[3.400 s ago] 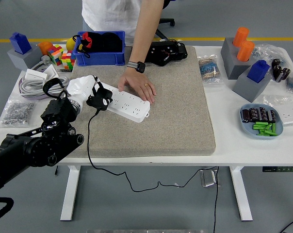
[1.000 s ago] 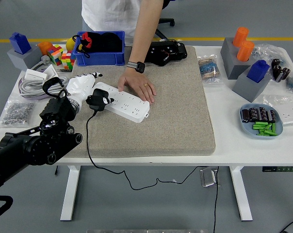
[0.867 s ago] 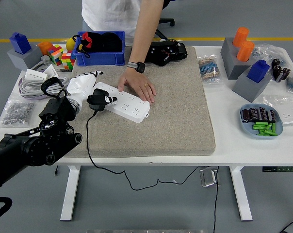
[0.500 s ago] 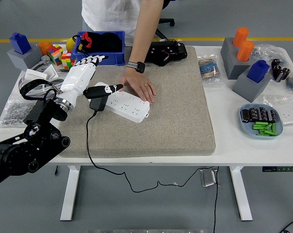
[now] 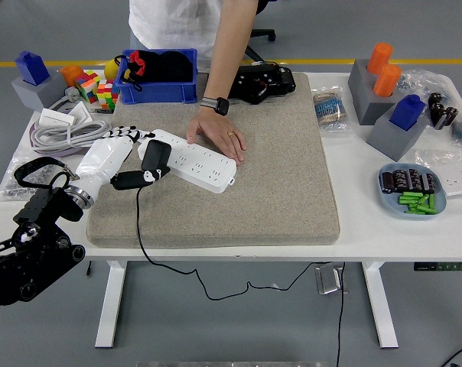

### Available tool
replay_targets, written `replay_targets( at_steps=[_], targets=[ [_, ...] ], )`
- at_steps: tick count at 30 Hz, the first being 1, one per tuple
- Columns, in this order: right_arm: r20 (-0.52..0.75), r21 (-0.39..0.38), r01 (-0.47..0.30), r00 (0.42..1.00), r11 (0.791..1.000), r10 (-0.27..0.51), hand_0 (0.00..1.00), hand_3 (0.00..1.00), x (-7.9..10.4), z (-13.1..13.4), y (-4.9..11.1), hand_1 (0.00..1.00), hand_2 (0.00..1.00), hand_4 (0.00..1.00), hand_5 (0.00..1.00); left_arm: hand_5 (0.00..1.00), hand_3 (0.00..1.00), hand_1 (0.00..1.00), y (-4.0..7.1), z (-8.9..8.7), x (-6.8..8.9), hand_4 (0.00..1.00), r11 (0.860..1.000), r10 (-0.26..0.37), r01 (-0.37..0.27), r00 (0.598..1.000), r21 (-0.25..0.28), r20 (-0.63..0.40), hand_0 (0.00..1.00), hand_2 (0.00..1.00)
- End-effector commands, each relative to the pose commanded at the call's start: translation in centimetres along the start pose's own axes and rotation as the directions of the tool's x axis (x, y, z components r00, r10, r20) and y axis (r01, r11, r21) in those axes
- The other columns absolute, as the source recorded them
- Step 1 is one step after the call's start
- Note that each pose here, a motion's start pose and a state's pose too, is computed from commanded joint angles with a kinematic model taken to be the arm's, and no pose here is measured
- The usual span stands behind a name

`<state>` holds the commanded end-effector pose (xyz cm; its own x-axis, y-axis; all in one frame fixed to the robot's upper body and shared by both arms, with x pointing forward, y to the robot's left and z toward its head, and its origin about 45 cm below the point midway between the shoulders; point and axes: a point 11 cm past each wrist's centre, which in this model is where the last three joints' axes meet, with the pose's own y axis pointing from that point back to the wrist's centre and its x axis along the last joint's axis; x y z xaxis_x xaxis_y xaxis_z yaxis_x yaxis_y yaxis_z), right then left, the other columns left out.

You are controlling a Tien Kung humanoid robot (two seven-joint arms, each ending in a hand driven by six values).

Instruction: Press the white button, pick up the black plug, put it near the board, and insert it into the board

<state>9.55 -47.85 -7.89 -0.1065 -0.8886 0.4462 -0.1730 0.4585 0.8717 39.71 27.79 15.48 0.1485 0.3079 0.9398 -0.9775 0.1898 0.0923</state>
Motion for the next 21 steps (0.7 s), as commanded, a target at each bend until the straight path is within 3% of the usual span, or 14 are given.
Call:
replay_targets(
  at_steps=[21],
  targets=[
    [0.012,-0.002,0.003,1.000,1.000,-0.003,0.796,0.775,-0.2,0.3,0.0,0.765,0.793,0.797,0.585,0.634,0.820,0.943,-0.4,0.3,-1.9,0.819,0.997,-0.067,0.066,0.996,0.028,0.053,0.949,0.857]
  ],
)
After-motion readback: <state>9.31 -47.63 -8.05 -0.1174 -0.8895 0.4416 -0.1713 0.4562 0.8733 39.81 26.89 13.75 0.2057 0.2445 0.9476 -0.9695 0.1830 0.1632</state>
